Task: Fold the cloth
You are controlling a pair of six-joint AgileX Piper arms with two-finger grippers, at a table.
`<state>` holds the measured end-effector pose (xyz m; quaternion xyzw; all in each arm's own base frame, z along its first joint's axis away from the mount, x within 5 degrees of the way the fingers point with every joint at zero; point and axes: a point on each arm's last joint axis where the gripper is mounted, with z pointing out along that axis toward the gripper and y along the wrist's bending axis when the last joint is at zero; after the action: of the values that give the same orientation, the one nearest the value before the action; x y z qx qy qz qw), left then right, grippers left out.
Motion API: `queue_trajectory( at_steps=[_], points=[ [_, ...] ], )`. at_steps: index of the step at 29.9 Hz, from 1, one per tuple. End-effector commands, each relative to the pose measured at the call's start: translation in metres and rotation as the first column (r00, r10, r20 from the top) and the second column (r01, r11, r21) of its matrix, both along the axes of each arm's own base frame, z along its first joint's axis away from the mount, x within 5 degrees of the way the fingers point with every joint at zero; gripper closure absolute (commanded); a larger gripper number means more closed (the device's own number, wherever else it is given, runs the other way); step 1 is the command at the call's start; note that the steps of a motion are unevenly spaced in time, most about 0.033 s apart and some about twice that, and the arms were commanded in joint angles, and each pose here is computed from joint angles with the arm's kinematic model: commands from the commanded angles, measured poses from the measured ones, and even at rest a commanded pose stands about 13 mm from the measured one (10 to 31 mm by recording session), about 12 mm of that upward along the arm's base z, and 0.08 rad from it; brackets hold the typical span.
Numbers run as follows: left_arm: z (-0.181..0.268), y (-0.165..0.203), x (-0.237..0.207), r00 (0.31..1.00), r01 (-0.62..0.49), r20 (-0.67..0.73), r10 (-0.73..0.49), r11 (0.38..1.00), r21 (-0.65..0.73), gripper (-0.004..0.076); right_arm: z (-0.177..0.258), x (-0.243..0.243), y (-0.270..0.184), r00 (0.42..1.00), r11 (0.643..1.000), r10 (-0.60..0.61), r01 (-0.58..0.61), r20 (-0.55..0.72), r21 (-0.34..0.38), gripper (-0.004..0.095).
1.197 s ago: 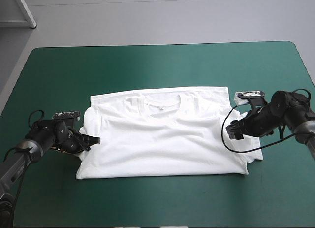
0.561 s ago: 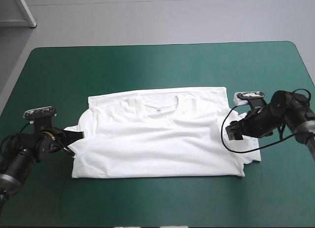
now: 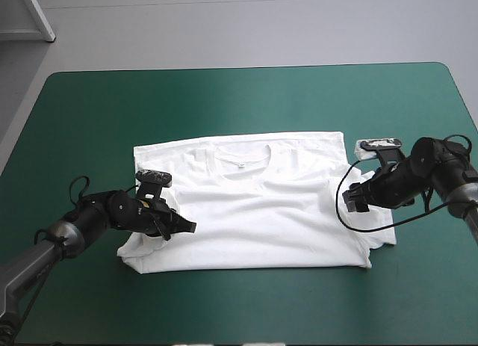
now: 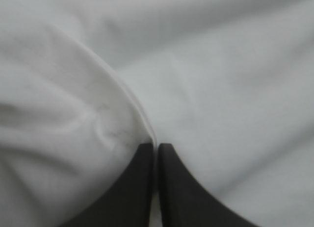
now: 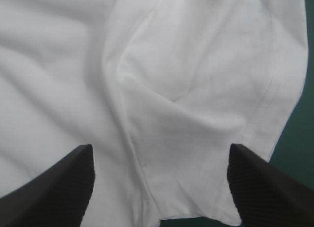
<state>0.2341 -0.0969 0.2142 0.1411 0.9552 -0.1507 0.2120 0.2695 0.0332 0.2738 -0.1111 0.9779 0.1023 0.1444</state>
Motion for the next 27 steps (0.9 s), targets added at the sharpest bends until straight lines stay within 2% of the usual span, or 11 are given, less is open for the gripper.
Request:
queue_trajectory(
  at_steps=[1,6,7,9,13,17,23,27],
  points=[
    [0.014,-0.006,0.007,0.996,-0.007,0.084,0.01,0.999,-0.034,0.0611,0.018,0.0,-0.003,0.997,1.0,-0.016,0.017,0.081,-0.006,0.0194],
    [0.013,-0.007,0.005,0.998,0.004,0.06,-0.002,1.0,-0.031,0.0281,0.017,0.001,-0.005,0.996,0.999,-0.029,0.031,0.082,-0.02,0.0194],
    [0.015,-0.007,0.005,0.998,0.012,0.055,-0.011,1.0,-0.029,0.0227,0.017,0.001,-0.006,0.995,0.999,-0.031,0.035,0.09,-0.037,0.0194],
    [0.02,-0.008,0.005,0.999,0.036,0.038,-0.035,0.999,-0.018,0.0167,0.017,0.002,-0.01,0.993,0.996,-0.055,0.062,0.102,-0.07,0.0194],
    [0.046,-0.012,0.014,0.997,0.058,0.059,-0.057,0.998,-0.027,0.0158,0.018,0.008,-0.015,0.983,0.988,-0.092,0.111,0.161,-0.111,0.0194],
    [0.077,-0.012,0.025,0.995,0.034,0.096,-0.033,0.999,-0.008,0.0158,0.017,0.015,-0.017,0.97,0.983,-0.122,0.148,0.212,-0.11,0.0194],
    [0.129,-0.009,0.032,0.987,0.028,0.154,-0.036,0.998,0.055,0.0158,-0.001,0.029,-0.038,0.966,0.97,-0.196,0.216,0.166,-0.113,0.0194],
    [0.157,-0.009,0.032,0.983,0.031,0.179,-0.039,0.998,0.048,0.0158,-0.019,0.038,-0.051,0.966,0.968,-0.229,0.239,0.117,-0.081,0.0195]
  ],
)
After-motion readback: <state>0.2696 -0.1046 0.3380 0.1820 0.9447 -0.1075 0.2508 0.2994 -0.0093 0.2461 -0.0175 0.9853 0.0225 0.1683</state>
